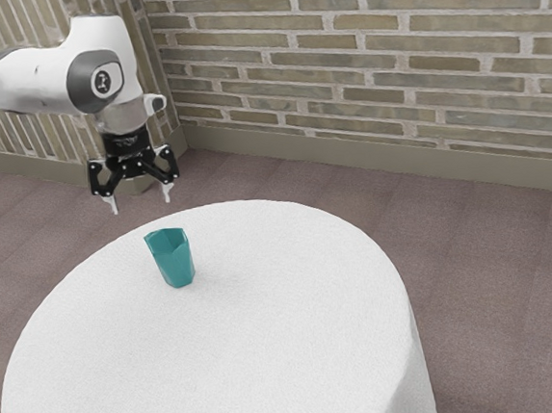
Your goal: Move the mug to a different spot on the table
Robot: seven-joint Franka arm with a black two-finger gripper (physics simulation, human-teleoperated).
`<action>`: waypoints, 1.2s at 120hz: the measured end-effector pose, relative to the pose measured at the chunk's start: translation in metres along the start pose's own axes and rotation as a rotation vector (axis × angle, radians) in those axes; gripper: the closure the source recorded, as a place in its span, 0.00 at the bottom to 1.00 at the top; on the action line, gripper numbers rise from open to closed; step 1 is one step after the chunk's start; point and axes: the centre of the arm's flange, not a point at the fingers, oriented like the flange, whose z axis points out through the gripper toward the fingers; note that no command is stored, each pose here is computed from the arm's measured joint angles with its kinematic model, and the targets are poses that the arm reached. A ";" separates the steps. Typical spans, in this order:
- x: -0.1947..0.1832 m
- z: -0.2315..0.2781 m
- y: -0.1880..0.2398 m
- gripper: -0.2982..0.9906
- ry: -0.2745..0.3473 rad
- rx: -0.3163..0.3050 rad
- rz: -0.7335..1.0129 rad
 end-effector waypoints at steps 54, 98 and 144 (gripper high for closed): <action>0.091 0.079 -0.005 0.23 -0.057 -0.069 -0.502; 0.121 0.111 -0.006 0.23 -0.087 -0.080 -0.598; 0.142 0.131 -0.008 0.23 -0.091 -0.083 -0.526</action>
